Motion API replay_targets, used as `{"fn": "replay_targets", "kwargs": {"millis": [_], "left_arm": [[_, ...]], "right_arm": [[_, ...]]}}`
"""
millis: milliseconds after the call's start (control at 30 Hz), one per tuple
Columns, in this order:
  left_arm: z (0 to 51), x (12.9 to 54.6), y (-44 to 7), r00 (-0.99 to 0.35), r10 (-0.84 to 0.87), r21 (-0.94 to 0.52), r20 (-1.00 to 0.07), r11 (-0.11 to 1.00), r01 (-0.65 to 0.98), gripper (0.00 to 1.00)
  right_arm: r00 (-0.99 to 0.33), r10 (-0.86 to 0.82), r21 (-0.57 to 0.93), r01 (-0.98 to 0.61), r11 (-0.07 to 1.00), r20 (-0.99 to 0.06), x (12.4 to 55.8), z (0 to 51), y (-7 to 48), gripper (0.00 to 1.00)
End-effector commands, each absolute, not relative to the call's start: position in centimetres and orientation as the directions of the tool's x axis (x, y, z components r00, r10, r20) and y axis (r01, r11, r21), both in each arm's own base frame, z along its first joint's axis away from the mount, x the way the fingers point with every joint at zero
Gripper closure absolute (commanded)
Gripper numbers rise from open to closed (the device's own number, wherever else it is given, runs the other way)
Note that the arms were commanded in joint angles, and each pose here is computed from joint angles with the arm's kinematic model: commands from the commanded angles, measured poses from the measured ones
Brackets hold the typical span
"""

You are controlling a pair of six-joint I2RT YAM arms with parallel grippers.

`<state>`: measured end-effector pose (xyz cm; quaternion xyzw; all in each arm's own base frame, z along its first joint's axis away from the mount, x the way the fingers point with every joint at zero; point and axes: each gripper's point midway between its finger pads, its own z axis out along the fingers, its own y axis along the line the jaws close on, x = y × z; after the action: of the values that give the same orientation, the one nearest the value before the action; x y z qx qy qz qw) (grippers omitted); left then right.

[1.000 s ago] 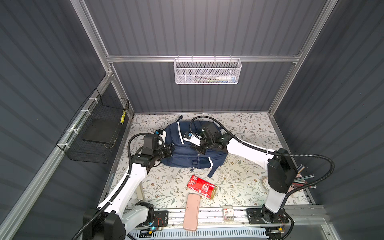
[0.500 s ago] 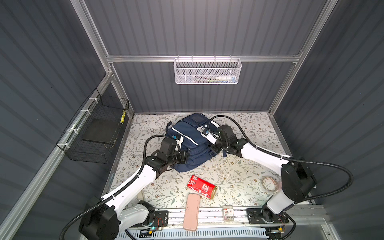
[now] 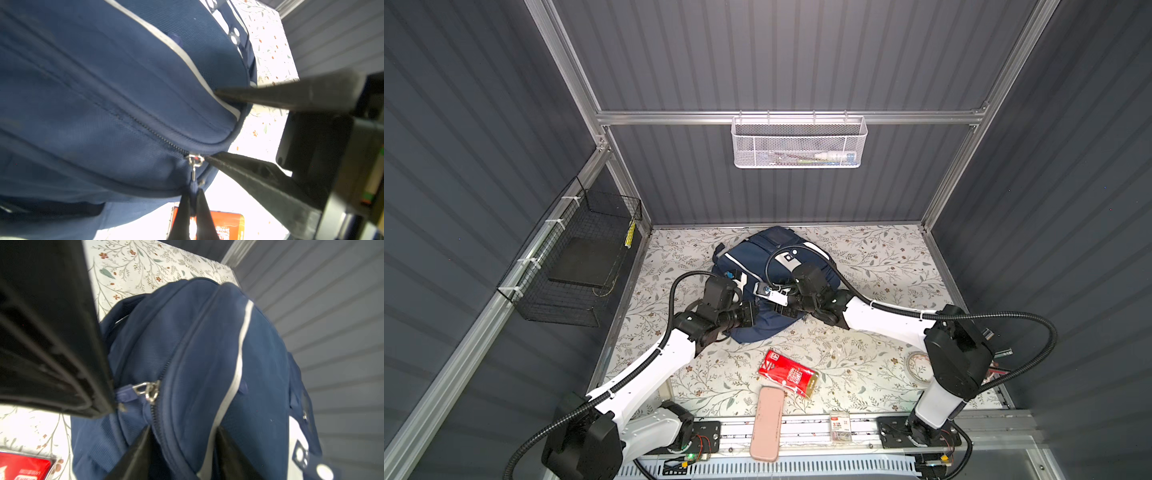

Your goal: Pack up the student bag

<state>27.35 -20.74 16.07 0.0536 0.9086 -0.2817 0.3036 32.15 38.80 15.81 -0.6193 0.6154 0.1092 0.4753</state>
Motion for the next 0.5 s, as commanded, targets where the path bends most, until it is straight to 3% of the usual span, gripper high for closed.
{"fn": "replay_targets", "kwargs": {"millis": [0, 67, 133, 267, 467], "left_arm": [[16.7, 27.5, -19.9, -0.800, -0.090, -0.456, -0.593, 0.856, 0.242, 1.00], [16.7, 28.1, -18.9, -0.791, -0.086, -0.413, -0.606, 0.884, 0.220, 1.00], [17.1, 29.3, -17.1, -0.776, -0.110, -0.379, -0.621, 0.909, 0.174, 1.00], [18.4, 32.2, -13.0, -0.756, -0.242, -0.450, -0.608, 0.889, 0.077, 1.00], [19.0, 35.0, -8.6, -0.716, -0.276, -0.373, -0.641, 0.928, -0.024, 1.00]], "right_arm": [[0.244, -0.643, -0.461, -0.867, 0.191, -0.726, 31.7, 16.1, 39.1, 0.90], [0.256, -0.655, -0.473, -0.864, 0.175, -0.711, 31.3, 15.6, 38.5, 0.98], [0.273, -0.677, -0.486, -0.862, 0.144, -0.684, 30.9, 14.9, 37.5, 1.00], [0.259, -0.704, -0.449, -0.888, 0.096, -0.662, 30.2, 13.6, 35.4, 1.00], [0.197, -0.731, -0.448, -0.879, 0.164, -0.654, 32.0, 13.2, 31.2, 1.00]]}}
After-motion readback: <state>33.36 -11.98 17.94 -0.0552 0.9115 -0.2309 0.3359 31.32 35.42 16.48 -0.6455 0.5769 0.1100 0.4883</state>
